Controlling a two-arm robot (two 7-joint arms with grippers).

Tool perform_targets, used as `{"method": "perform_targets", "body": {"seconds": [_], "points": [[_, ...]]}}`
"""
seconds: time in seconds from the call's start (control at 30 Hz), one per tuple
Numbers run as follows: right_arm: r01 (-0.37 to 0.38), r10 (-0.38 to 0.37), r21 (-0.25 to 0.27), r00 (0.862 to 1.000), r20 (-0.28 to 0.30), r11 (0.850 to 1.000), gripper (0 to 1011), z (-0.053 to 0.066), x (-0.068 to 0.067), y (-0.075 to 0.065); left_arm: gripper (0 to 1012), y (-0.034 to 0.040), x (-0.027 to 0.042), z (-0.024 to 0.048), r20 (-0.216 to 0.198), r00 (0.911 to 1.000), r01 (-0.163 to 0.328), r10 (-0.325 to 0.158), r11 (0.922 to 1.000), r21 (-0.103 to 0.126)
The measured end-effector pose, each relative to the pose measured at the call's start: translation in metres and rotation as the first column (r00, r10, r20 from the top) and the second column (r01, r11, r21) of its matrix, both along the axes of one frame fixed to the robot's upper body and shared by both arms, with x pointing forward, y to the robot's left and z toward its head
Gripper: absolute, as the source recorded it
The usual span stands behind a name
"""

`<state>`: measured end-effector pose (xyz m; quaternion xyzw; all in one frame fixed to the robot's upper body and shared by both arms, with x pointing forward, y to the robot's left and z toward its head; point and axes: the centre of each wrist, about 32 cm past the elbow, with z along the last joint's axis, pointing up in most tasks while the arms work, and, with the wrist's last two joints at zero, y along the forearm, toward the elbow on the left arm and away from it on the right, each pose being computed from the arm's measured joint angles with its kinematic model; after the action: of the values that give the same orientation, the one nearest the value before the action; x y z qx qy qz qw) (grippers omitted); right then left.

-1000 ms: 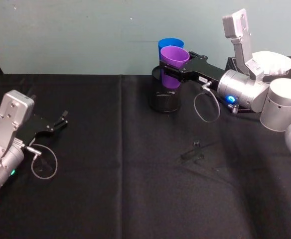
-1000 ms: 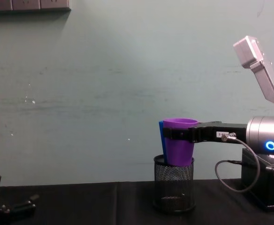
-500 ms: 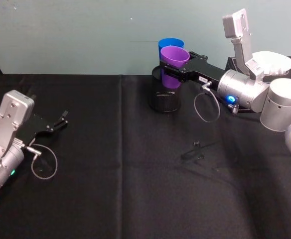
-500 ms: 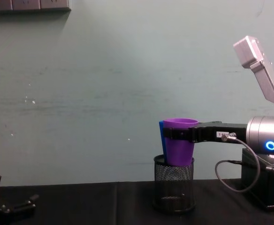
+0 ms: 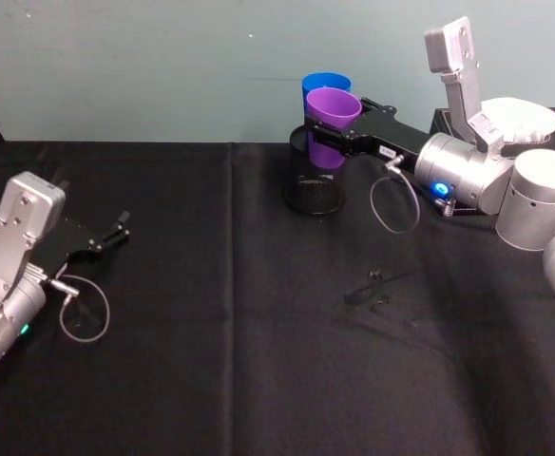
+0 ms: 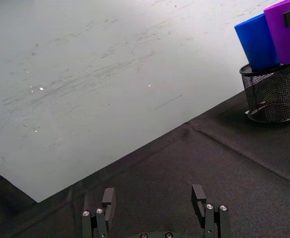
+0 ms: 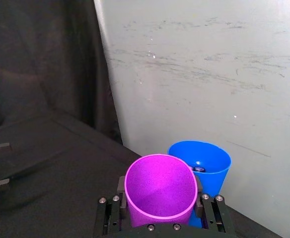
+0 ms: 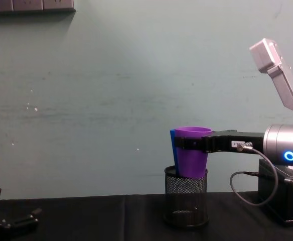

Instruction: Pick up one cup with a gripper and tap it against the other cup.

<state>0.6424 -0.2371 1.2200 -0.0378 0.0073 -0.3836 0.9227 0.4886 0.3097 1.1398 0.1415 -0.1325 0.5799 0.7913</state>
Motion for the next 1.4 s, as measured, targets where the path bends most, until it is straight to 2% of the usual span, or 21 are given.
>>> {"method": "perform_targets", "body": {"seconds": [1.4], "points": [[0.0, 0.0, 0.0, 1.0, 0.0, 1.0, 732, 0.0, 0.0, 0.0, 1005, 0.0, 0.0, 0.0, 0.0, 1.0, 0.0, 0.0, 1.0, 0.0]]}}
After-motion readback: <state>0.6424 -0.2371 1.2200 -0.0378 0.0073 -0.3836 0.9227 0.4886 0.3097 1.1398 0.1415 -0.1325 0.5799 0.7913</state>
